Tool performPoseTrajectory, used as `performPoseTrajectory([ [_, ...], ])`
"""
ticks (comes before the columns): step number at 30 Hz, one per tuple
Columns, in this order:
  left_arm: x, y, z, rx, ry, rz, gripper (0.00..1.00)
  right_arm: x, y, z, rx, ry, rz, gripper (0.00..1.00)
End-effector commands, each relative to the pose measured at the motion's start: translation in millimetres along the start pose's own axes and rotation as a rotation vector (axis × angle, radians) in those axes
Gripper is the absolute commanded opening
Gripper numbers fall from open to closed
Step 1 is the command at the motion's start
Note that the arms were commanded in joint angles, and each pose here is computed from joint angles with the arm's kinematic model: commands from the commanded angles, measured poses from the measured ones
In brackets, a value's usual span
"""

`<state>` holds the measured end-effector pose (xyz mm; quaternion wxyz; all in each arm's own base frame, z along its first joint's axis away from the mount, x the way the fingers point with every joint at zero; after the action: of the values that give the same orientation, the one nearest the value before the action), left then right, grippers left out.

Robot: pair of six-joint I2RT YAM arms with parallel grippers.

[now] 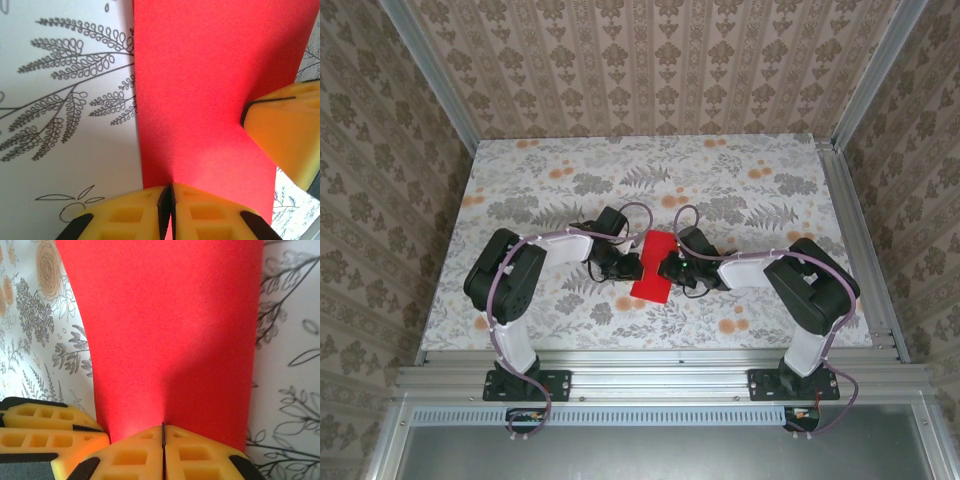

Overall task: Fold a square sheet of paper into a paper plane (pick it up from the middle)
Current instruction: Fold the square sheet of paper in half at the center of the table.

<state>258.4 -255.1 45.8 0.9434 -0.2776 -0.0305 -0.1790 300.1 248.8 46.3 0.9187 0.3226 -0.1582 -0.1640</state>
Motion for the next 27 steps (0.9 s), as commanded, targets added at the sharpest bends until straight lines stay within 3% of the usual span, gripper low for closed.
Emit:
performPoseTrajectory([
  [1, -45, 56, -25, 0.258, 0.147, 0.039, 0.15, 10, -32, 2, -0.117, -0.049, 0.015, 0.11],
  [8, -48, 60, -27, 0.273, 0.158, 0.037, 0.15, 17, -33, 10, -0.089, -0.074, 0.011, 0.11],
  [16, -49, 60, -26, 0.277, 0.158, 0.032, 0.15, 25, 9, 34, 0.025, -0.092, 0.042, 0.11],
  [21, -46, 58, -25, 0.27, 0.153, 0.031, 0.15, 20, 33, 19, 0.095, -0.058, 0.054, 0.11],
  [27, -46, 57, -21, 0.277, 0.152, 0.022, 0.15, 23, 25, -9, 0.06, -0.025, 0.046, 0.11],
])
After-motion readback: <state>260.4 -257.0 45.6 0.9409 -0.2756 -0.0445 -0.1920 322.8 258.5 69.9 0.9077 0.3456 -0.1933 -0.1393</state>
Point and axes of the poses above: each hand's point on the last joint's axis, 136 mm out from that joint toward the fingers, its own z axis back along the fingers, its own y axis along the line the jaws close on, x = y × z, the point moved 4 cm from there along z, back along the fingers, and after that the axes turned 3 degrees about -z, right-handed, at the moved point
